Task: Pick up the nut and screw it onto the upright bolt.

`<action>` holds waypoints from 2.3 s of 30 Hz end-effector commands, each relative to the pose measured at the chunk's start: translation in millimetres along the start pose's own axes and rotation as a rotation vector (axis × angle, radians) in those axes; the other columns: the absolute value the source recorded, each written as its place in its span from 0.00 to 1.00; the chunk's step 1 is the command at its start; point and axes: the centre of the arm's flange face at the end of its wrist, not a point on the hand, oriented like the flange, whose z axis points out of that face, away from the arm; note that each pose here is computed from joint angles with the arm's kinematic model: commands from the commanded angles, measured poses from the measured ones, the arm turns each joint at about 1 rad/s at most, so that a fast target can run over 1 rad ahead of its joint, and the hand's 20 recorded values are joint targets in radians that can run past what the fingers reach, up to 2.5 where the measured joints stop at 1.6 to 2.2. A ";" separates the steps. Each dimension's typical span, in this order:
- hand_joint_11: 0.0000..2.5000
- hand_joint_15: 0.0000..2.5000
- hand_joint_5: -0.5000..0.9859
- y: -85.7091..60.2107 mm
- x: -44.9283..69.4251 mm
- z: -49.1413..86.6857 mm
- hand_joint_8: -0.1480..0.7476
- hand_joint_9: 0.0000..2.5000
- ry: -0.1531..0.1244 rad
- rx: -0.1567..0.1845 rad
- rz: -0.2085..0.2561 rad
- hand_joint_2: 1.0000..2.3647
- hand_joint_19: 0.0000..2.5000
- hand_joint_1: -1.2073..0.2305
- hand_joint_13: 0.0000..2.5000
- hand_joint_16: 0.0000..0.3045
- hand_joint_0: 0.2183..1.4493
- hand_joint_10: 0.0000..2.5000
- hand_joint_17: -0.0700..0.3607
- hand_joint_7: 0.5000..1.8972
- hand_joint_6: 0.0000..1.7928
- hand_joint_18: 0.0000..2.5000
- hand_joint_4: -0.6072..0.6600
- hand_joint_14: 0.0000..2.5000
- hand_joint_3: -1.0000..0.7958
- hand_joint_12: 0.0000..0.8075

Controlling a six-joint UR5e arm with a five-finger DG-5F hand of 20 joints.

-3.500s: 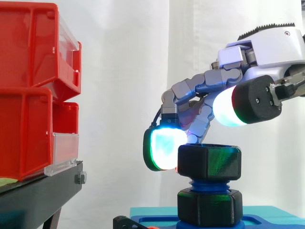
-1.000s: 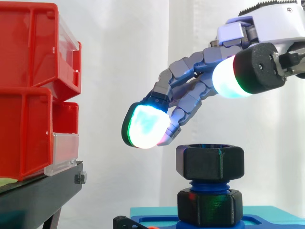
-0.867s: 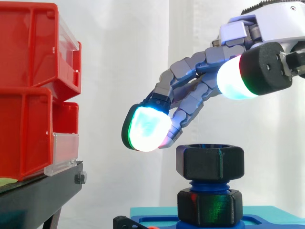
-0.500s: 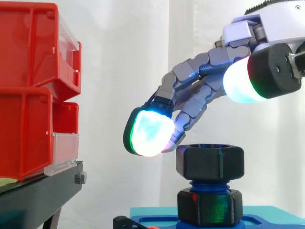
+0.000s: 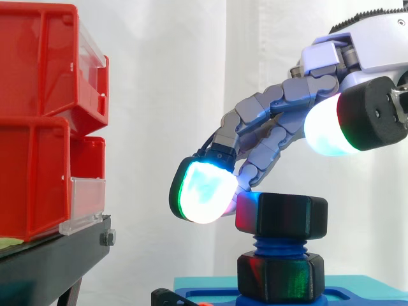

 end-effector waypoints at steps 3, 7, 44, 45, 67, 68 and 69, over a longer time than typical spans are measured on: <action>0.00 0.00 0.21 -2.0 -0.7 -0.7 0.42 0.15 -0.001 0.004 -0.001 0.00 0.00 0.65 0.05 0.12 0.21 0.00 0.35 0.13 0.28 0.00 0.62 0.00 0.28 0.38; 0.00 0.00 0.22 -4.4 0.0 -0.8 0.42 0.15 0.002 0.006 -0.001 0.00 0.00 0.65 0.06 0.12 0.21 0.00 0.35 0.15 0.28 0.00 0.63 0.00 0.28 0.37; 0.00 0.00 0.29 -8.9 -0.1 -1.8 0.47 0.24 0.002 0.012 0.000 0.00 0.00 0.58 0.14 0.08 0.25 0.00 0.29 0.43 0.28 0.00 0.70 0.00 0.28 0.31; 0.00 0.00 0.29 -9.7 -1.4 -2.5 0.47 0.24 0.000 0.013 0.000 0.00 0.00 0.58 0.14 0.08 0.25 0.00 0.29 0.43 0.28 0.00 0.70 0.00 0.28 0.31; 0.00 0.00 0.32 -26.7 -5.1 -6.0 0.48 0.28 -0.006 0.034 0.004 0.00 0.00 0.58 0.17 0.07 0.26 0.00 0.27 0.56 0.28 0.02 0.66 0.00 0.28 0.30; 0.00 0.00 0.32 -26.9 -4.0 -5.6 0.47 0.28 -0.005 0.034 0.004 0.00 0.00 0.58 0.17 0.07 0.26 0.00 0.27 0.56 0.28 0.02 0.66 0.00 0.28 0.30; 0.00 0.00 0.32 -27.8 -5.1 -6.4 0.47 0.28 -0.005 0.035 0.004 0.00 0.00 0.57 0.17 0.07 0.26 0.00 0.27 0.57 0.28 0.02 0.66 0.00 0.28 0.30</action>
